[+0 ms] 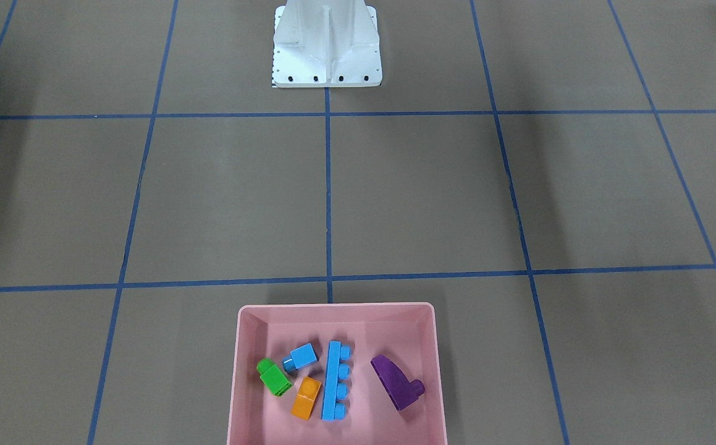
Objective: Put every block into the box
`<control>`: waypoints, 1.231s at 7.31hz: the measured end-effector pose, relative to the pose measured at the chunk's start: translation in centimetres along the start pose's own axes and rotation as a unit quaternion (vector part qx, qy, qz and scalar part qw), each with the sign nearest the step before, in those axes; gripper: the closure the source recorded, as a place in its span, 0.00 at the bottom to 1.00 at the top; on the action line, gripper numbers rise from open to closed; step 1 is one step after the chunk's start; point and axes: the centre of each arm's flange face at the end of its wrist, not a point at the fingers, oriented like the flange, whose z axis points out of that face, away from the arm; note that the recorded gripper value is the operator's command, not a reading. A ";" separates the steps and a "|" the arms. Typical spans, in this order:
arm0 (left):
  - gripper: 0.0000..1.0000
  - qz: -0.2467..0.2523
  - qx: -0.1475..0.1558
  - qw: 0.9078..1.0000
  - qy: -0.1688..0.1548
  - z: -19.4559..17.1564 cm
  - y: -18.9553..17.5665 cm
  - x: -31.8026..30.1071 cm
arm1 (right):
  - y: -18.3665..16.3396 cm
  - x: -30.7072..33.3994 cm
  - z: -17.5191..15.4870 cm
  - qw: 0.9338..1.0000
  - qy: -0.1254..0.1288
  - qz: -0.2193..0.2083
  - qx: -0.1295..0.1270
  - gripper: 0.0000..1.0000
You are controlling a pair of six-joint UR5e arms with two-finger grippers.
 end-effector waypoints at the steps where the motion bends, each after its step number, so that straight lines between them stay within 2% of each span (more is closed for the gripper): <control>1: 0.00 0.000 0.000 1.000 0.000 0.0 0.0 0.0 | 0.0 0.0 0.0 1.000 -0.001 0.000 0.000 0.00; 9: 0.00 0.000 0.000 1.000 0.000 0.0 0.0 0.0 | 0.0 -0.1 0.1 1.000 -0.007 0.002 -0.002 0.00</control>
